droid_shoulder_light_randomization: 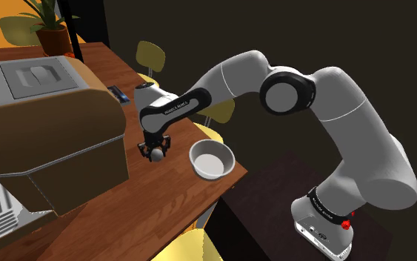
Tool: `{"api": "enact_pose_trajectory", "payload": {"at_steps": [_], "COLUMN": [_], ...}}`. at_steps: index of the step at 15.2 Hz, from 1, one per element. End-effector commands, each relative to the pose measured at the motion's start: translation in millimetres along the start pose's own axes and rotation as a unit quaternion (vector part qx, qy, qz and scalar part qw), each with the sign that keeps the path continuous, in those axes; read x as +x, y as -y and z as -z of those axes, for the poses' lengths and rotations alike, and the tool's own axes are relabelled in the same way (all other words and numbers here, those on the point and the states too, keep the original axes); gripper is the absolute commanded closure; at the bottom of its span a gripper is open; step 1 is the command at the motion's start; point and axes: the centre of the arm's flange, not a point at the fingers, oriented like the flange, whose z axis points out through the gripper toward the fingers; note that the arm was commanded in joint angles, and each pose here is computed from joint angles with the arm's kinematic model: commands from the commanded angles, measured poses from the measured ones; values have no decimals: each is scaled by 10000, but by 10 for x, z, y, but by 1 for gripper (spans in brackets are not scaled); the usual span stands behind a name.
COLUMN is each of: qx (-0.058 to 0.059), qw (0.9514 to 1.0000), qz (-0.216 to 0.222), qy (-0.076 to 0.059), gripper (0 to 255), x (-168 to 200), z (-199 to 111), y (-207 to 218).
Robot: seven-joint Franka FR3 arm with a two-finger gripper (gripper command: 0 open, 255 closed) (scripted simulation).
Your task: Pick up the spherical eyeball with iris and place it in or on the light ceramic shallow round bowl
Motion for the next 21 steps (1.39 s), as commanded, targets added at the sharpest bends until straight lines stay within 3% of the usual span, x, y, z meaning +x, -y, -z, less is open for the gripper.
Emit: {"api": "enact_pose_trajectory", "payload": {"at_steps": [1,21], "qx": [0,0], "qw": [10000,10000], "qz": [0,0], "qy": [0,0], "gripper": [255,255], "x": [-14,-248], "z": [95,1122], "y": [-4,-87]}}
